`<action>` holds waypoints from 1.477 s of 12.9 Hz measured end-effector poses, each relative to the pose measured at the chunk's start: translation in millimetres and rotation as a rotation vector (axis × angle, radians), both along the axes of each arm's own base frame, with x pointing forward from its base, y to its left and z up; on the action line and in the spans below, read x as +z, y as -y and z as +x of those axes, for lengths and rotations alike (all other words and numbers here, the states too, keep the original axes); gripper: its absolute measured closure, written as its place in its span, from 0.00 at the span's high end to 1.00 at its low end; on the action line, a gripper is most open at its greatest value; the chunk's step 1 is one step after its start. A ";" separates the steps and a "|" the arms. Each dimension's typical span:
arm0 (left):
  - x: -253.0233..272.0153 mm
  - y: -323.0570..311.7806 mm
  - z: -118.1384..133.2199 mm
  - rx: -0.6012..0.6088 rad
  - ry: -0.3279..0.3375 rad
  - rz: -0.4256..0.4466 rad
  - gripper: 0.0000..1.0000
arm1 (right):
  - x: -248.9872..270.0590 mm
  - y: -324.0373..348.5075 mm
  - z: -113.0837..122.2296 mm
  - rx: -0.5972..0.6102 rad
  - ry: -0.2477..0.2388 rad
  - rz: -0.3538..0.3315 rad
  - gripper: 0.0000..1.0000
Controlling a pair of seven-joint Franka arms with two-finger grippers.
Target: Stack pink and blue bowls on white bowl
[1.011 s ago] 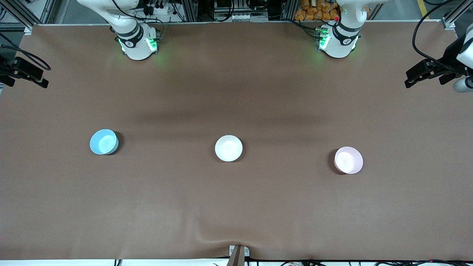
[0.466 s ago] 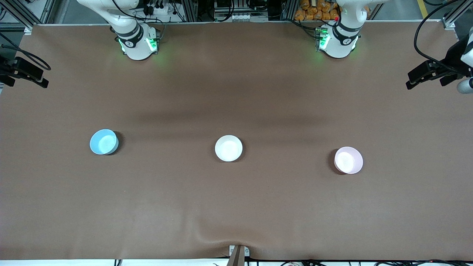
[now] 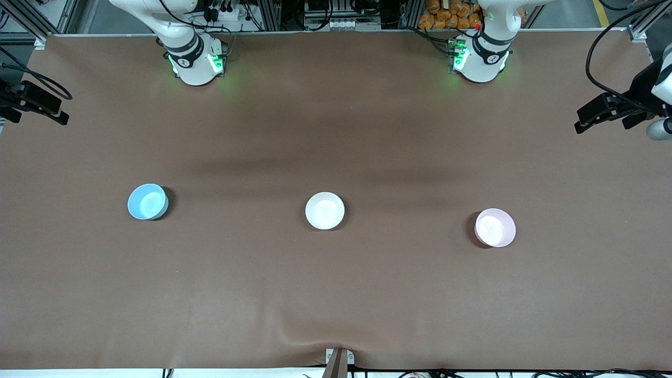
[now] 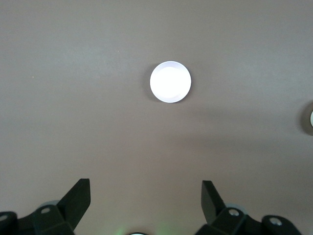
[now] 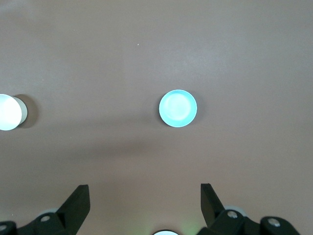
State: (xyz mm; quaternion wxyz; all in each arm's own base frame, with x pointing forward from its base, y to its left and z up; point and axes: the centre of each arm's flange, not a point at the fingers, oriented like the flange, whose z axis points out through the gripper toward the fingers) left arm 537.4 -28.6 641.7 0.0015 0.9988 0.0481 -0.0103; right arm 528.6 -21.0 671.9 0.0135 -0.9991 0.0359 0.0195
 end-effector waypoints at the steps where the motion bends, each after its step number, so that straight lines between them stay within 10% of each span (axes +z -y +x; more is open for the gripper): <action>1: -1.7 0.3 0.9 -0.001 -0.003 0.000 1.00 | 0.0 0.0 0.0 0.000 0.000 0.000 1.00; 19: -42.1 3.5 29.2 -0.009 -0.012 -0.016 1.00 | -0.4 2.6 -0.6 -0.005 -0.005 0.000 1.00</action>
